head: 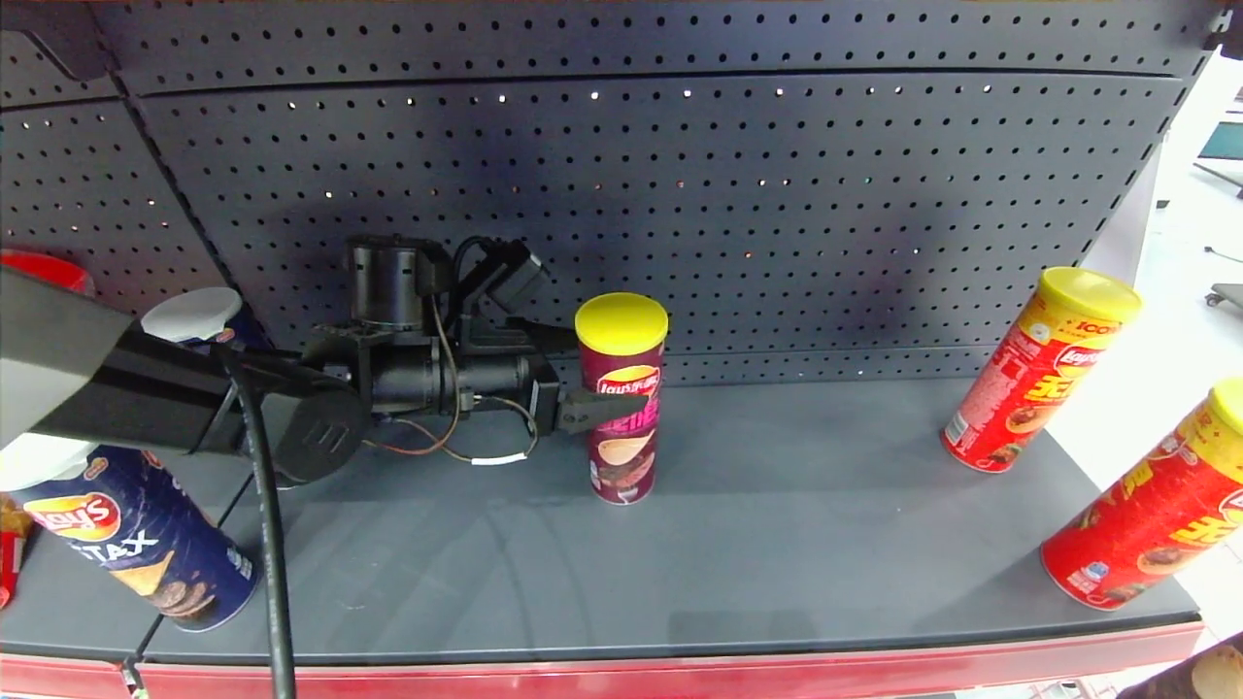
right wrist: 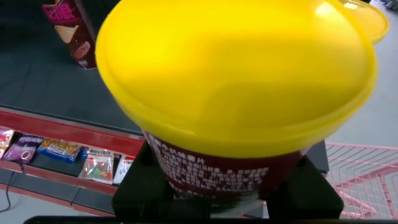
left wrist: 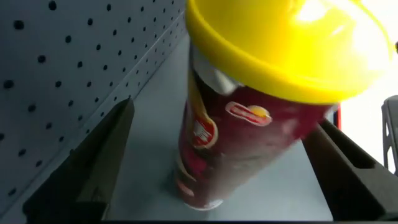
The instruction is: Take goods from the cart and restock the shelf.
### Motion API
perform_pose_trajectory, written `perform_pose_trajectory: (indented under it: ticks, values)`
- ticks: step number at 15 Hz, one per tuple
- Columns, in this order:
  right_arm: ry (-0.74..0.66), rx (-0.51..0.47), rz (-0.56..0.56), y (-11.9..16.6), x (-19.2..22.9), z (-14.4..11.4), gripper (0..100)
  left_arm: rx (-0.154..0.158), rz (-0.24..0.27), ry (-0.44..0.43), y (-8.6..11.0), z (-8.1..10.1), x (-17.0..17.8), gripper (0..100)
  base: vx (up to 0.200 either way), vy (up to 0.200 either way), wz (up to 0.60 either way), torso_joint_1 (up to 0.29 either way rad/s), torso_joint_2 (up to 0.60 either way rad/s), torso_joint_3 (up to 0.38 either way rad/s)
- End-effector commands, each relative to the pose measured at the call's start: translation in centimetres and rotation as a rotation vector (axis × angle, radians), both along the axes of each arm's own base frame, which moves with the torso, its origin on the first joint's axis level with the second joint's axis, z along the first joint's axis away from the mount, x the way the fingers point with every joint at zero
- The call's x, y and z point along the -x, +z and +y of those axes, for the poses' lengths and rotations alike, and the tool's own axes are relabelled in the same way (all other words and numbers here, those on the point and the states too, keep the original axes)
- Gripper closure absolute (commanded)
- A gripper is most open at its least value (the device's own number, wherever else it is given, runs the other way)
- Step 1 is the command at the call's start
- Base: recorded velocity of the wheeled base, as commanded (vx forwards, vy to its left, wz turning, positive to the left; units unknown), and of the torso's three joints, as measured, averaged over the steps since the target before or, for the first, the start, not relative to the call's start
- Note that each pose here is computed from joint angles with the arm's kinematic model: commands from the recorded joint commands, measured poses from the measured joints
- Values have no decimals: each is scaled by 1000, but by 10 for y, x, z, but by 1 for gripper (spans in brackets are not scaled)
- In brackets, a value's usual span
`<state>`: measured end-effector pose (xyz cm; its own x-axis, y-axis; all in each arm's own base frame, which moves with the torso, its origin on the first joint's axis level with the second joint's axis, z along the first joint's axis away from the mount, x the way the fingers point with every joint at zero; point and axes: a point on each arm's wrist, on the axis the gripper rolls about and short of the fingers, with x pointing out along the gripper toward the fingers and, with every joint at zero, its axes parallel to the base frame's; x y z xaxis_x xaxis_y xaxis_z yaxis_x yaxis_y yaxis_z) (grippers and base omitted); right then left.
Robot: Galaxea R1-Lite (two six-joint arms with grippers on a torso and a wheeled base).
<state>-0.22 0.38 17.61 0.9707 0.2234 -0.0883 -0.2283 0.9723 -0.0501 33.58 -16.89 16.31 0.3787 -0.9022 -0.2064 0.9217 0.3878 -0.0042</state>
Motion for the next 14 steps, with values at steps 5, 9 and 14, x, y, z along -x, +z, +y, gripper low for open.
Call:
perform_pose_trajectory:
  ticks: [5,9,14]
  values:
    - [2,0,5,0,-1,0,100,10,-34,15,4,-12,-13,0,0,0,0,0,0,0]
    - [0,-1,9,0,-1,0,100,9,-27,-6,2,-19,-10,0,0,0,0,0,0,0]
    - [0,-1,10,0,-1,0,100,8,-18,-32,1,-21,-4,100,0,0,0,0,0,0]
